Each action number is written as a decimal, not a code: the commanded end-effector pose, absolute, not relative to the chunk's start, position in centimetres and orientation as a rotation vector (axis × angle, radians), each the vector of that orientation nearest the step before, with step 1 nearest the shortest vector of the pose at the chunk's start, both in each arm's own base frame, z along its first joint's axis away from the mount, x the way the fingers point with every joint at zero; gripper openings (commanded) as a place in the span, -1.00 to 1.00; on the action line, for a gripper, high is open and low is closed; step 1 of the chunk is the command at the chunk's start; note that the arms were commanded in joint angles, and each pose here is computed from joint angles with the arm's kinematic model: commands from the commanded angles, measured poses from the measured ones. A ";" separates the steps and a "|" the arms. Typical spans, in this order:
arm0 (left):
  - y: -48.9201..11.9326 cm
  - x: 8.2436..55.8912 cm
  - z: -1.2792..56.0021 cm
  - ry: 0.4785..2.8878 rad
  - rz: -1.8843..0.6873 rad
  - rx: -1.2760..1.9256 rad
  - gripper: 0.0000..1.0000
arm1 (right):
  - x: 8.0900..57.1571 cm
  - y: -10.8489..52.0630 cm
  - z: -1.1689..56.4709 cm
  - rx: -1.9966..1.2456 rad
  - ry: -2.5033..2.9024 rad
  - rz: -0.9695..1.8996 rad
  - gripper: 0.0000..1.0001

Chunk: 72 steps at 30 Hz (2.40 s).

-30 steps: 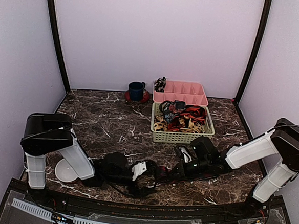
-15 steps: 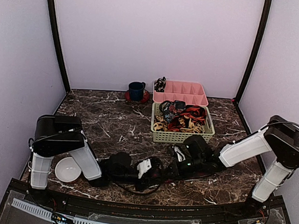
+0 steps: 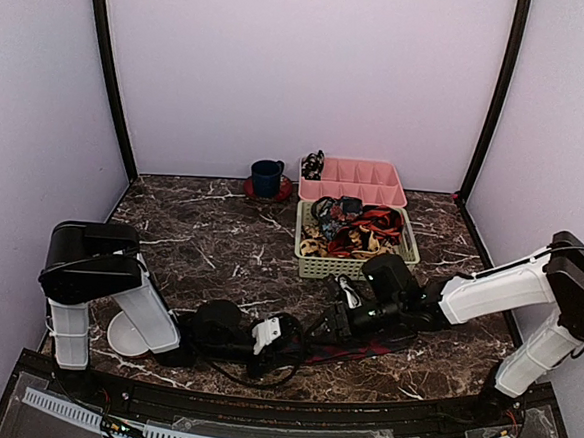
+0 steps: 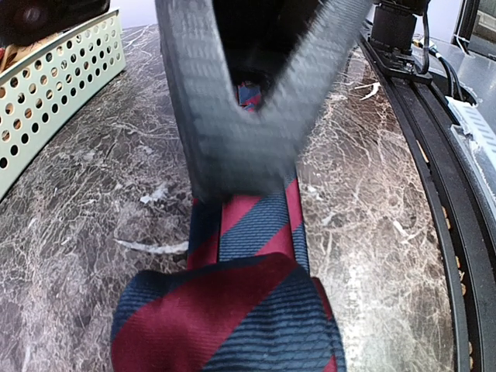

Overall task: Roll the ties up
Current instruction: Roll the tie at the center of the board.

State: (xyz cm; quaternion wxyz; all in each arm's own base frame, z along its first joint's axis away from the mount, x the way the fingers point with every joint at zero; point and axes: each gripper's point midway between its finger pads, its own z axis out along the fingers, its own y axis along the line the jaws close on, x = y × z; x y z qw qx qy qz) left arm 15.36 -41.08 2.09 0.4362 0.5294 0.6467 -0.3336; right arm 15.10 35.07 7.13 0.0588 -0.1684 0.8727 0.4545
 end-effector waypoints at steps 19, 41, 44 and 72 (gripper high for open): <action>-40.2 15.0 0.1 1.715 -0.765 1.389 -0.26 | 13.2 35.0 3.1 -0.441 2.807 1.326 -1.00; -45.1 14.7 4.6 1.644 -1.084 1.164 0.64 | 13.7 29.5 -2.4 -0.332 2.883 1.080 -1.00; -45.6 15.2 3.8 1.671 -1.077 1.142 0.50 | 13.9 30.1 -2.0 -0.329 2.871 1.106 -1.00; -40.5 14.6 -2.1 1.805 -0.677 1.509 -0.48 | 13.3 35.1 5.7 -0.503 2.791 1.330 -0.27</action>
